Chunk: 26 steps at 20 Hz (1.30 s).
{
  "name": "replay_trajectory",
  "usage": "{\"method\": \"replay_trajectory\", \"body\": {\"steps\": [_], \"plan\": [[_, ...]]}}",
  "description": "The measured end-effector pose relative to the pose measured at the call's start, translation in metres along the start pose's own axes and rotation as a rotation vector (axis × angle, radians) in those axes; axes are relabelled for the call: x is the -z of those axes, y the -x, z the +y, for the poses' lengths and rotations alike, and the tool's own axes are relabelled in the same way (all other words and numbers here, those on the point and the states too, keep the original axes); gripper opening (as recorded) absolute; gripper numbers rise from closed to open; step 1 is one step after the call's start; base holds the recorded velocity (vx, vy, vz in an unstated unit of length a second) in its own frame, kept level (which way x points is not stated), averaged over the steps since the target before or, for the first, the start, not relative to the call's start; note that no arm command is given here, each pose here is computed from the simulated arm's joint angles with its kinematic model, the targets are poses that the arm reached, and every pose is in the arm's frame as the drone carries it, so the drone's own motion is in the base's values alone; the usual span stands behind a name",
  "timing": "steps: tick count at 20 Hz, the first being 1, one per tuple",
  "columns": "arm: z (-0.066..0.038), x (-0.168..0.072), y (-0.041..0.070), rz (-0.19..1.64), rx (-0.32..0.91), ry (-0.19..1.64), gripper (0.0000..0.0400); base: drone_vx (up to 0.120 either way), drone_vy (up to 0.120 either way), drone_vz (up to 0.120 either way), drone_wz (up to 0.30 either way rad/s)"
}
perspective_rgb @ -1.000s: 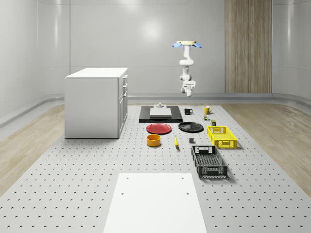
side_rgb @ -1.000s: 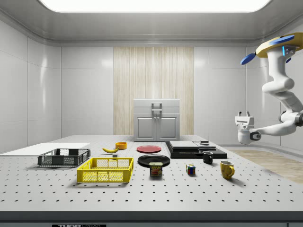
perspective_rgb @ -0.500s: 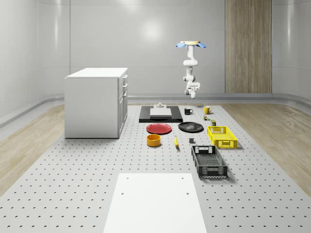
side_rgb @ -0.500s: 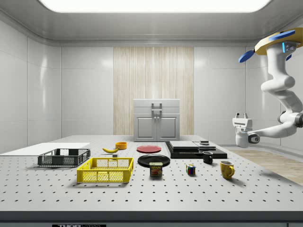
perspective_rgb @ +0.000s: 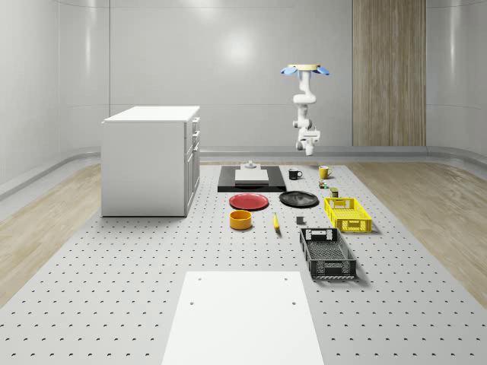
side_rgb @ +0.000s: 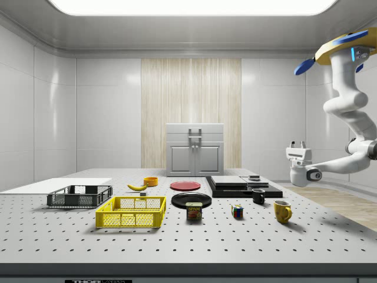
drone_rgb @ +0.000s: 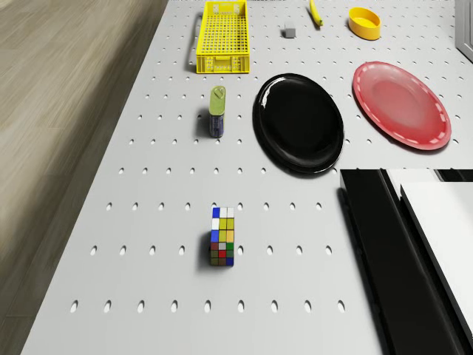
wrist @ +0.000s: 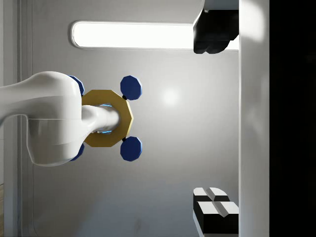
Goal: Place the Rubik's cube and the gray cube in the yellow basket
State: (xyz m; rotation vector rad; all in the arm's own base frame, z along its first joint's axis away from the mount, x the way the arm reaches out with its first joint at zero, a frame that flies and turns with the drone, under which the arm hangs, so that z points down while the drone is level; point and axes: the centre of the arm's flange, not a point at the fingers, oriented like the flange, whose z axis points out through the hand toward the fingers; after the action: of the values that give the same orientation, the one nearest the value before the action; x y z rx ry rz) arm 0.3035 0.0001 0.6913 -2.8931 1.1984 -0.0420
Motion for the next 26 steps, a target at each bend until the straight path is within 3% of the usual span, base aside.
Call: {"method": "replay_trajectory", "body": {"steps": [8,26], "plan": [[0.0002,0.0001,0.0006,0.007,0.0,-0.002,0.04,0.12,0.115,0.0,0.0],[-0.005,-0.0003,0.0078,0.079,0.001,0.051,0.04,0.12,0.0,0.0,0.0]]}}
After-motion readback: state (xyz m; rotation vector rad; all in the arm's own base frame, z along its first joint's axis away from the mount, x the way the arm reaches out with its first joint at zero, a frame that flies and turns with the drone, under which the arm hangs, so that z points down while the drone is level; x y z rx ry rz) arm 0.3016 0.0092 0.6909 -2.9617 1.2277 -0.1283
